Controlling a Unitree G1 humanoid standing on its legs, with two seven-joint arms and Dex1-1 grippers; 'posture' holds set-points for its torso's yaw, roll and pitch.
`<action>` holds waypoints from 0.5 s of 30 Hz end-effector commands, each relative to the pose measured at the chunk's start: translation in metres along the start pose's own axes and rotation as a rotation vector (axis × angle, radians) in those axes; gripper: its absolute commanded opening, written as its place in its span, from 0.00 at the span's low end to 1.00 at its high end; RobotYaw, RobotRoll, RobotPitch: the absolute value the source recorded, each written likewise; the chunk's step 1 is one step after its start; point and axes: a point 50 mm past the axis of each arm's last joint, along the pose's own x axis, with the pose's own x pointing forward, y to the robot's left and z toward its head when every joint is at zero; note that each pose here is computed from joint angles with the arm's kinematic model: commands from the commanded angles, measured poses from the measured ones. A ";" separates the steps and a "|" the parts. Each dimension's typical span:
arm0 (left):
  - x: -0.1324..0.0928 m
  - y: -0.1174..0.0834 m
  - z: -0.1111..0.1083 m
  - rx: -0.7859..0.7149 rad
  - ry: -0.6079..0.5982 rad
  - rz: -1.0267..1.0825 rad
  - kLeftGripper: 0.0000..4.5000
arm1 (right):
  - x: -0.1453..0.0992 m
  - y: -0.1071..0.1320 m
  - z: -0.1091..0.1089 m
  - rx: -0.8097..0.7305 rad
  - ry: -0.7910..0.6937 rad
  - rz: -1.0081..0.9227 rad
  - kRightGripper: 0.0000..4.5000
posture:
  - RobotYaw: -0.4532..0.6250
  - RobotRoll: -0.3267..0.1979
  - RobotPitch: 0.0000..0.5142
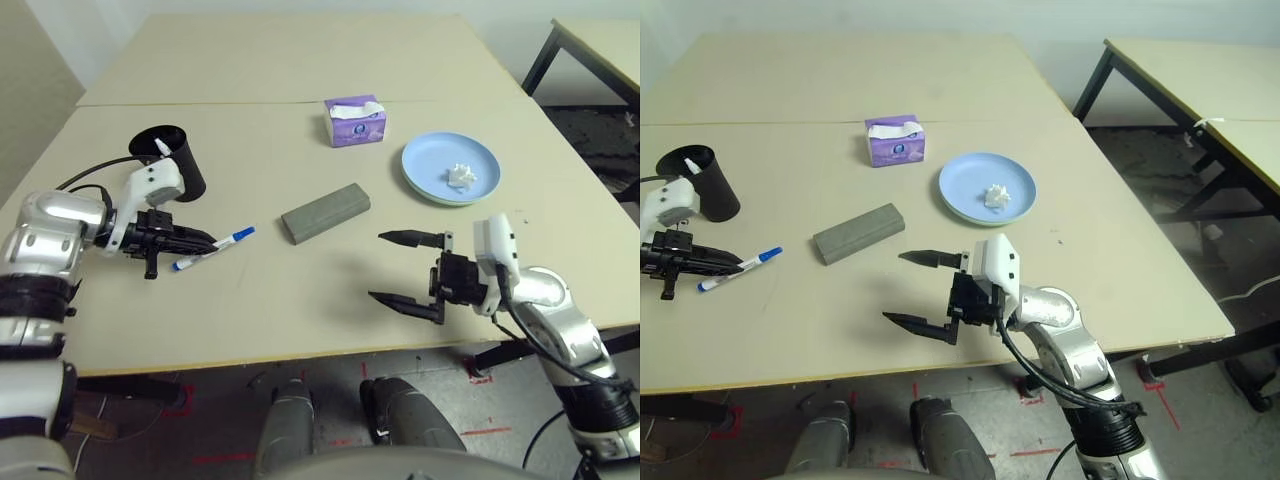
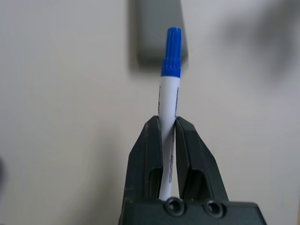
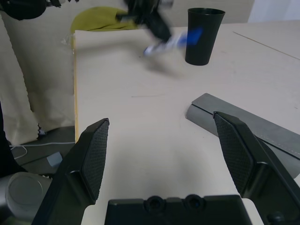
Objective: Organize and tidy the items on the table.
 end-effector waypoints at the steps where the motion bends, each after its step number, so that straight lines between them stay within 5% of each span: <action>1: -0.013 0.007 0.016 -0.009 -0.210 0.157 0.06 | 0.000 -0.002 -0.002 0.019 -0.017 -0.018 1.00 | 0.38 0.62 0.24; 7: -0.035 0.013 0.021 0.005 -0.465 0.459 0.06 | -0.004 -0.022 -0.002 0.044 -0.044 -0.187 1.00 | 0.39 0.62 0.24; 15: -0.040 0.016 0.028 0.104 -0.557 0.660 0.06 | -0.012 -0.028 -0.011 0.063 0.014 -0.236 1.00 | 0.40 0.62 0.24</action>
